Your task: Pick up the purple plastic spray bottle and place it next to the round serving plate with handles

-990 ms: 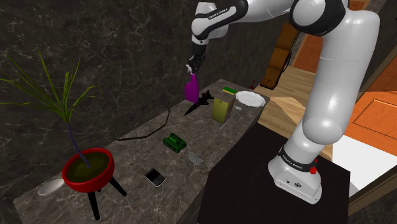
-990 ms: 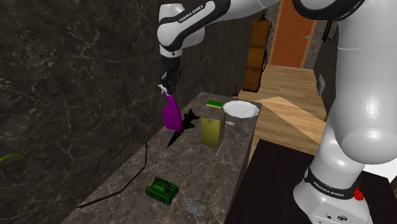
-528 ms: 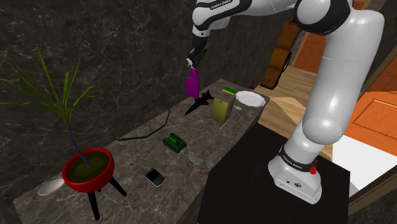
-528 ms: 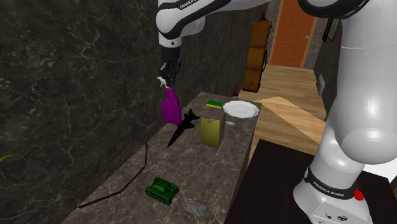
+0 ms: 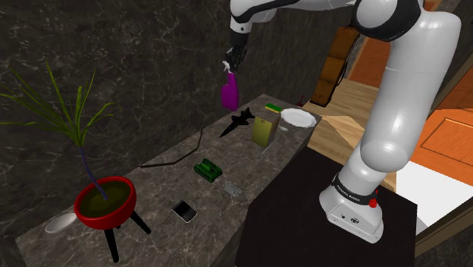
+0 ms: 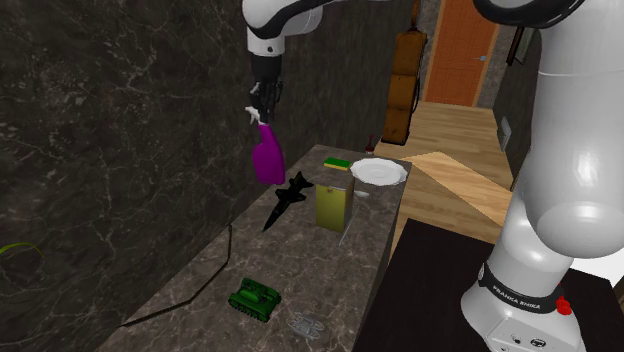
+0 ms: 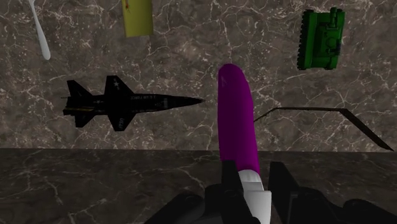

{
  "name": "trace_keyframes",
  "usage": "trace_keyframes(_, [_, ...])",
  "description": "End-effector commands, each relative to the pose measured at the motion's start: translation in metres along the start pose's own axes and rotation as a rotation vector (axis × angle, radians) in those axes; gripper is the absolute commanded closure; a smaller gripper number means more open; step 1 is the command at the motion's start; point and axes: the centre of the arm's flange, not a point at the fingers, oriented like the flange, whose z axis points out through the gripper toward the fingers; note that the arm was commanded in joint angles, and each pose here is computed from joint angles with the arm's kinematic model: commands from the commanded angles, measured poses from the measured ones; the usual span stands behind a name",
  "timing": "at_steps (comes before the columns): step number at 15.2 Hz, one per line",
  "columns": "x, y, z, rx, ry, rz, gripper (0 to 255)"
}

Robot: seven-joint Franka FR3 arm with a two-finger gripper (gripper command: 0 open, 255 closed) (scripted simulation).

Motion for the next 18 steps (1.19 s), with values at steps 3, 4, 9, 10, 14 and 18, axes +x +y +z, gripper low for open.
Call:
trace_keyframes(3, [0.002,0.0,-0.022,0.0,0.0,0.0,255])
trace_keyframes(4, [0.003,0.0,-0.027,0.0,0.0,0.0,255])
trace_keyframes(9, [-0.006,0.046,-0.007,0.0,0.0,0.0,255])
trace_keyframes(10, [-0.009,0.058,-0.001,0.0,0.0,0.0,255])
trace_keyframes(14, [-0.018,0.104,0.023,0.0,0.0,0.0,255])
trace_keyframes(18, [-0.028,0.15,0.048,0.0,0.0,0.0,255])
